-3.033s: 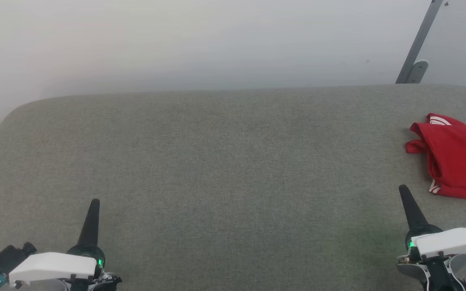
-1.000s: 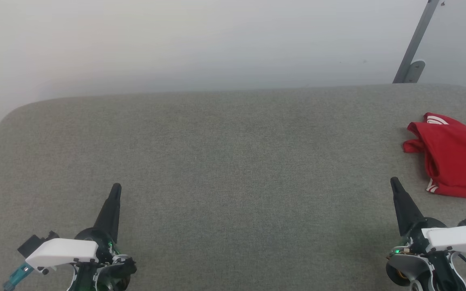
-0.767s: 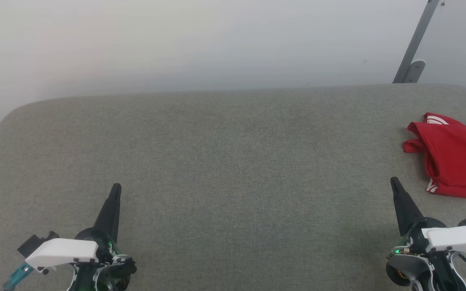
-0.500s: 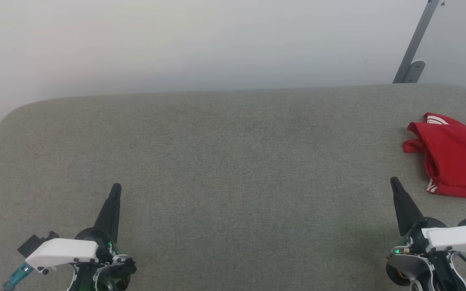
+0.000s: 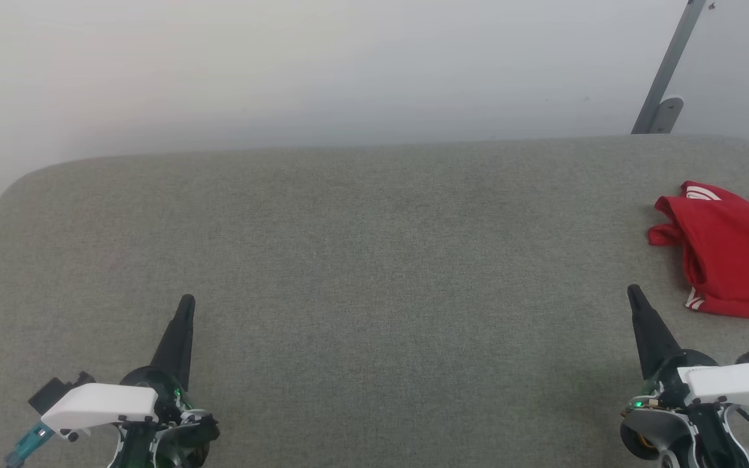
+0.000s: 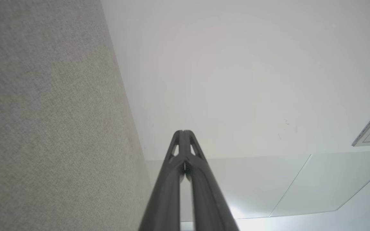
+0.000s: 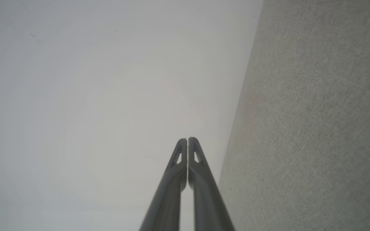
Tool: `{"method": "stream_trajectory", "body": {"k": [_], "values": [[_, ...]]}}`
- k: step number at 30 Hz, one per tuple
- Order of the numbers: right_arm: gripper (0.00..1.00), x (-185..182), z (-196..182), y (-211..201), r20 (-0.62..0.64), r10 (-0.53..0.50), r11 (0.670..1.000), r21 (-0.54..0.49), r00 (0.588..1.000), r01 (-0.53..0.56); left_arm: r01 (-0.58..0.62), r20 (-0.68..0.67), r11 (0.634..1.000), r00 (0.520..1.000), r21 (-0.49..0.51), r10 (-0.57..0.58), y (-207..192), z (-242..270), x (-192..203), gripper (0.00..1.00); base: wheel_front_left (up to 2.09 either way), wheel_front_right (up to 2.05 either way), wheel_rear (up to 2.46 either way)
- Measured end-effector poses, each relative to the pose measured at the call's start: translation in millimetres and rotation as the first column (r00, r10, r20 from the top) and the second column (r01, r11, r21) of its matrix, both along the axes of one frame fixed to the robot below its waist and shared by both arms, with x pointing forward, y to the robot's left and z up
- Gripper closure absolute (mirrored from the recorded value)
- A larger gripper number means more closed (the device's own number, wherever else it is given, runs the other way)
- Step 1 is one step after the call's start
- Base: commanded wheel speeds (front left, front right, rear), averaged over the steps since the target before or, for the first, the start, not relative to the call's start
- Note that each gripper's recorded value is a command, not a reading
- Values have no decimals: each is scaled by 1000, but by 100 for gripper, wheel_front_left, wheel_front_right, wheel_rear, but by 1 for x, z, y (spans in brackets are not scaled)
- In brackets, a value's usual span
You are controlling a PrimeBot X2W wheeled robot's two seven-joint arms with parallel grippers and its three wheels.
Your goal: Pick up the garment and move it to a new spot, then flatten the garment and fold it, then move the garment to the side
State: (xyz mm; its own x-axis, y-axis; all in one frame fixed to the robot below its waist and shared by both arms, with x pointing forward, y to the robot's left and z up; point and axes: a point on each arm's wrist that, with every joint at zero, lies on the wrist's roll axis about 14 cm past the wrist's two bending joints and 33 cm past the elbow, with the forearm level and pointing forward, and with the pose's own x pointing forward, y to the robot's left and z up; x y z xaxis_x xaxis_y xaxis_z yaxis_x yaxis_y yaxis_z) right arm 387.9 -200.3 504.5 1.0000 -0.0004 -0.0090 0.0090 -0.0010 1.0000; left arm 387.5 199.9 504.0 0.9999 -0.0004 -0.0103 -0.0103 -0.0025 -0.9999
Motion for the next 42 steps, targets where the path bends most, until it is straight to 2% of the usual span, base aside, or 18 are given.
{"method": "stream_trajectory", "body": {"k": [42], "values": [[100,0,0,0,0,0,1000,0,1000,0,0,0,1000,1000,0,0,0,0,0,100,0,0,0]]}}
